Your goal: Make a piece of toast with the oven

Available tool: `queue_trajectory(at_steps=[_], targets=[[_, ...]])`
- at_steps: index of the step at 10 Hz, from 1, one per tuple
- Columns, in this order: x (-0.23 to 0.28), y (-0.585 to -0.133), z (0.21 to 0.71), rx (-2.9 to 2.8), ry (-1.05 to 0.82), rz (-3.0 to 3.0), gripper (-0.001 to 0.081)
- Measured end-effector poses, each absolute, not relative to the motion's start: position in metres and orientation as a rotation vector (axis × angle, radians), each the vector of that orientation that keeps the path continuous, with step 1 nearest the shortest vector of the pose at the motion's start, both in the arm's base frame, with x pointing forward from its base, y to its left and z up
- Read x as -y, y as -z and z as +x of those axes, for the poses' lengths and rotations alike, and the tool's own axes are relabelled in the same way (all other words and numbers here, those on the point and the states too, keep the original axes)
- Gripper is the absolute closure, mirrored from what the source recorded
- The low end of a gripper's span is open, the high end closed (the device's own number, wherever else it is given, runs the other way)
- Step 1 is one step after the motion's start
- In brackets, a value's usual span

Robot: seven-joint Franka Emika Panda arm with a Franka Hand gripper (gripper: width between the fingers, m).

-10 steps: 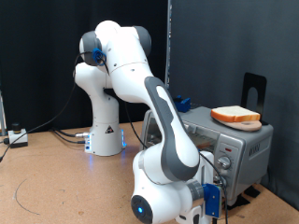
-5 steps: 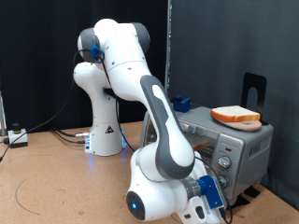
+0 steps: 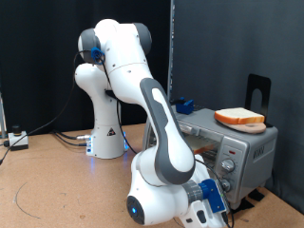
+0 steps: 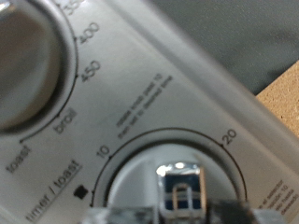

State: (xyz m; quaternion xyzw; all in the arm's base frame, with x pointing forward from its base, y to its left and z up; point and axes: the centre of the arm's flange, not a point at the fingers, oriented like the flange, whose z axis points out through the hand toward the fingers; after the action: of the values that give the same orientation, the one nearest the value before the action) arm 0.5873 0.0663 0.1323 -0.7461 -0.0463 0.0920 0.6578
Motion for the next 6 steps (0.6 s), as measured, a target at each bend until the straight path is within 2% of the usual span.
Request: queue_trajectory(at_steps=[1,2,3,4,5,6], targets=[[-0.065,-0.138,0.588,0.082,-0.235,-1.684,0.0706],[-0.060,-0.146,0.589,0.069,-0.254,-1.681,0.0562],[-0.054,-0.154,0.590,0.059,-0.269,-1.673,0.0378],[-0.044,-0.162,0.589,0.048,-0.298,-1.676,0.0378],[-0.030,-0.168,0.587,0.043,-0.331,-1.716,0.0194],[-0.015,-0.173,0.586,0.036,-0.358,-1.768,0.0194]])
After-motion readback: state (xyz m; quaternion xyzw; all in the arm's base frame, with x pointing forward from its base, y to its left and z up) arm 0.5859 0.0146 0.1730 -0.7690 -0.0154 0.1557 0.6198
